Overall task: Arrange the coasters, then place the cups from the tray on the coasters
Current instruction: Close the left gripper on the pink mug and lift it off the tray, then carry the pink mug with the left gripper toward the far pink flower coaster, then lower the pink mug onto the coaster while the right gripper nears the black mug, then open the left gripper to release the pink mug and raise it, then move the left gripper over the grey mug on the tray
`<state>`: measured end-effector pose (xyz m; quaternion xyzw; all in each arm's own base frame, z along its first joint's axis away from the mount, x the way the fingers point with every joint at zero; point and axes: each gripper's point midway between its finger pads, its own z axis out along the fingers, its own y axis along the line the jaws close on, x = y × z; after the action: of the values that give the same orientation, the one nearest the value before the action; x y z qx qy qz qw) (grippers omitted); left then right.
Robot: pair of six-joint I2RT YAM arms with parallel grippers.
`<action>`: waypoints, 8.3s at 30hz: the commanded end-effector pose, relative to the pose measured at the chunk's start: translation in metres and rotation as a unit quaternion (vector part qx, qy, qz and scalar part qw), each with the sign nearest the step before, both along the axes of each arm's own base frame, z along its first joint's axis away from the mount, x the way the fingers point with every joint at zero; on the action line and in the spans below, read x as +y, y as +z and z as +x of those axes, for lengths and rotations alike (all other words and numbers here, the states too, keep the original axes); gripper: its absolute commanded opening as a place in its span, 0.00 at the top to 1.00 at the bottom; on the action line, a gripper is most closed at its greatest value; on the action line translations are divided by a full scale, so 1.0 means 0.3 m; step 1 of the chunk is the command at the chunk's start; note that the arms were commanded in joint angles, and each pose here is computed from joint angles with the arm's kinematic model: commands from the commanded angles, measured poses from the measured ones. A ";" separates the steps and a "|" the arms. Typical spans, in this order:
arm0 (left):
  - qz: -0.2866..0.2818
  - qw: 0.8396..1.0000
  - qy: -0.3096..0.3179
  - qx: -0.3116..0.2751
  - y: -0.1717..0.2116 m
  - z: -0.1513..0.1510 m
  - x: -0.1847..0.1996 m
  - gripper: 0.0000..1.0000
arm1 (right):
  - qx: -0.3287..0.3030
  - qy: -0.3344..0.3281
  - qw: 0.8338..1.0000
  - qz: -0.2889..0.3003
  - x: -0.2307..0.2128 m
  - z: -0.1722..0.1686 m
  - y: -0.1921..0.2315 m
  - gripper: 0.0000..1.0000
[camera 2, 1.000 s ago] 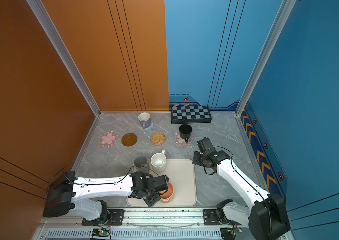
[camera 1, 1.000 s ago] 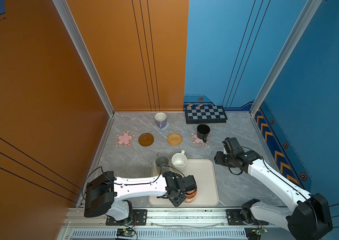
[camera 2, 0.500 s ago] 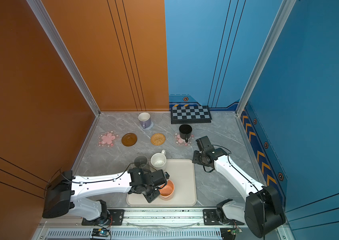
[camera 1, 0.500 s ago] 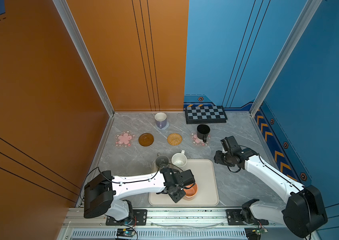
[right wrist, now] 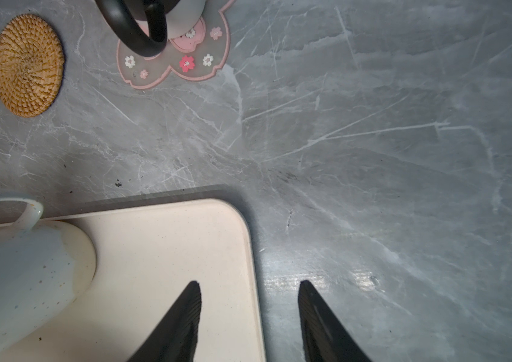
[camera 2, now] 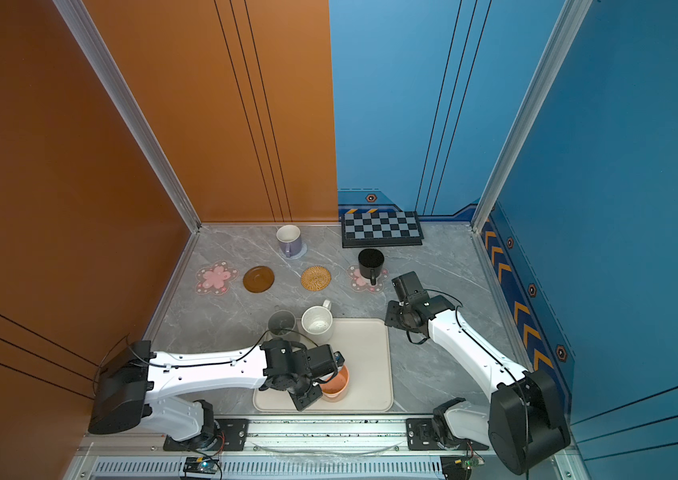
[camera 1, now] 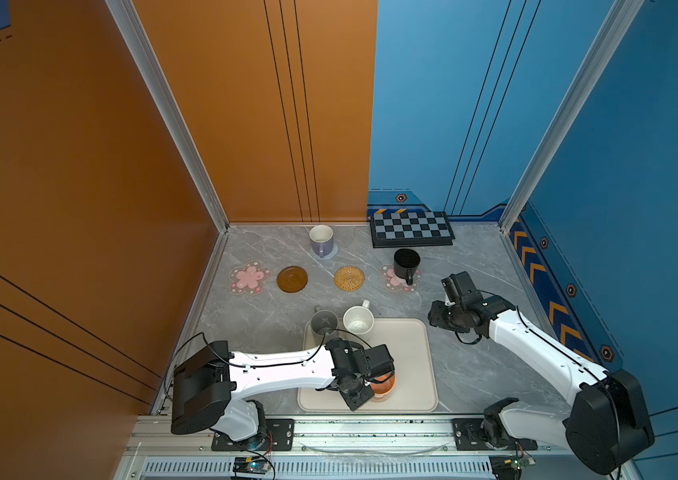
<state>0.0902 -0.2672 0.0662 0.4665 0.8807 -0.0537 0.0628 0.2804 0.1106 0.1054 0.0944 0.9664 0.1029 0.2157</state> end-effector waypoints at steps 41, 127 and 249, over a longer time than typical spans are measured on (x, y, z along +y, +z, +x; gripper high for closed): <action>-0.179 0.942 0.262 -0.106 0.583 0.417 0.218 1.00 | -0.008 0.001 0.999 0.044 -0.040 0.123 0.053 0.49; 0.027 0.808 0.576 -0.122 0.147 1.169 1.249 1.00 | -0.064 0.022 0.998 0.018 0.144 0.420 0.181 0.52; -0.106 0.882 0.452 -0.085 0.257 0.856 0.315 0.70 | -0.065 0.244 0.967 -0.020 0.453 0.134 0.219 0.51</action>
<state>0.3357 -0.1521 0.1419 0.0182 0.9788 -0.0470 0.1985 0.3279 0.2605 0.1656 -0.1570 0.9451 0.1574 0.2397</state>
